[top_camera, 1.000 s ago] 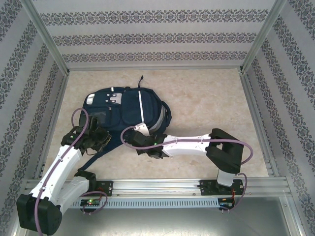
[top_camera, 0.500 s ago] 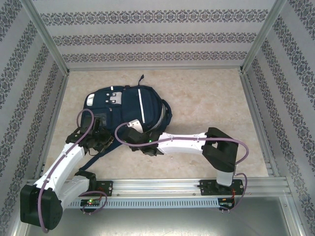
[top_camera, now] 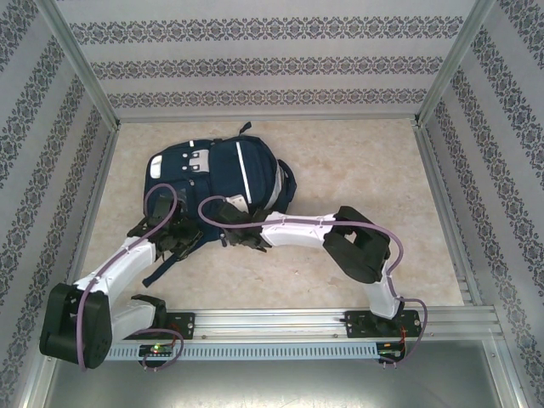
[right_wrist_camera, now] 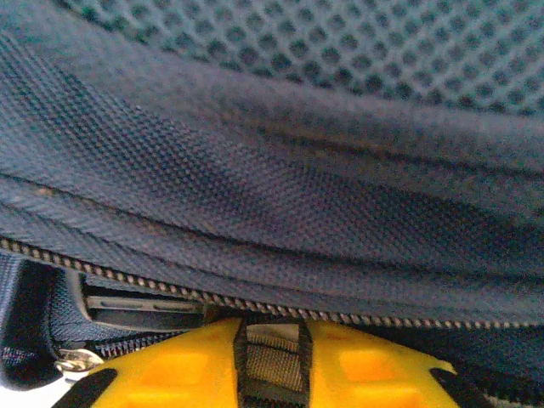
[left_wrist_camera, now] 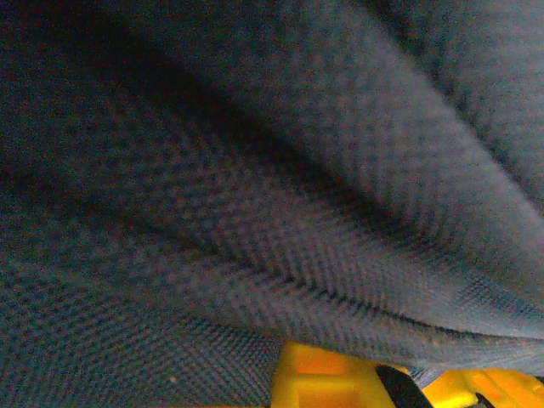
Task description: Pack books, pencil case, and school supplies into a backpack
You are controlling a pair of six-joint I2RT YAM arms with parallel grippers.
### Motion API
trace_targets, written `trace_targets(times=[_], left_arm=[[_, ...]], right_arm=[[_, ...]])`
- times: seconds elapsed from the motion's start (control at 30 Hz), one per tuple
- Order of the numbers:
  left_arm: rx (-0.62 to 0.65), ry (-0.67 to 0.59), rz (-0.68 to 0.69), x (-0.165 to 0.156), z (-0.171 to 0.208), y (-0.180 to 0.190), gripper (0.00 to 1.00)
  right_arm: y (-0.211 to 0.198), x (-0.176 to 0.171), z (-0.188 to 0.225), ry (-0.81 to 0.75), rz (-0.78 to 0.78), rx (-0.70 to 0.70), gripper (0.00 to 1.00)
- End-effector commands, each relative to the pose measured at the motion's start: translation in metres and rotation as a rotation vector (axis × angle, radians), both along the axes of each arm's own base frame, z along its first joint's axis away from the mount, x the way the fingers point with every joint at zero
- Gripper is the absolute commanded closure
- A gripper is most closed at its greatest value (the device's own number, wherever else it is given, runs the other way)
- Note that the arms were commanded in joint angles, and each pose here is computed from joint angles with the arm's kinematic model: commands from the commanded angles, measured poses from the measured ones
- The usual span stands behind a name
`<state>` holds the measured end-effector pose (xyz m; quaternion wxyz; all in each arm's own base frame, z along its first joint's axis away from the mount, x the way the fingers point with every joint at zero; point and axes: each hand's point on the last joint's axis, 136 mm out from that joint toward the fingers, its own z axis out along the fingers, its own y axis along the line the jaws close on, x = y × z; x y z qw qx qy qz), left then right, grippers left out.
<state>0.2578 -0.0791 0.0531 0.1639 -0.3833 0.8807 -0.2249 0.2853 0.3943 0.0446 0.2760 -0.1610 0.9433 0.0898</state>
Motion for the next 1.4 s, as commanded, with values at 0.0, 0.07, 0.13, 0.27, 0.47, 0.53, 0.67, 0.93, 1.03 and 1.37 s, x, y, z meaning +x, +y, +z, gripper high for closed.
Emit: trace_targets(times=[0.0, 0.07, 0.13, 0.27, 0.47, 0.53, 0.67, 0.93, 1.03, 1.37], left_arm=[[0.069, -0.031, -0.020, 0.005, -0.014, 0.005, 0.99], [0.070, -0.017, -0.028, 0.004, -0.018, 0.003, 0.99], [0.075, -0.005, -0.037, 0.004, -0.020, 0.002, 0.99], [0.076, 0.011, -0.049, 0.005, -0.025, -0.001, 0.99], [0.079, 0.019, -0.064, 0.005, -0.027, -0.003, 0.99], [0.082, 0.020, -0.064, 0.004, -0.026, -0.002, 0.99], [0.081, 0.033, -0.069, 0.001, -0.028, -0.002, 1.00], [0.075, 0.044, -0.072, -0.002, -0.029, -0.003, 1.00], [0.074, 0.044, -0.072, -0.002, -0.028, -0.003, 1.00], [0.098, 0.040, -0.076, 0.000, -0.022, 0.000, 1.00]], right_arm=[[-0.005, -0.005, -0.003, 0.018, 0.026, -0.026, 0.68], [-0.002, -0.011, 0.007, -0.002, 0.042, -0.007, 0.64], [0.000, -0.018, 0.019, -0.041, 0.056, -0.020, 0.61], [0.012, -0.033, 0.019, -0.059, 0.092, -0.023, 0.61], [0.027, -0.040, -0.003, -0.054, 0.117, -0.056, 0.63], [0.030, -0.039, -0.011, -0.056, 0.119, -0.082, 0.63], [0.026, -0.029, -0.017, -0.084, 0.087, -0.124, 0.60], [0.029, -0.016, -0.027, -0.094, 0.071, -0.143, 0.59], [0.032, -0.012, -0.029, -0.107, 0.062, -0.150, 0.61], [0.016, -0.014, -0.012, -0.121, 0.027, -0.123, 1.00]])
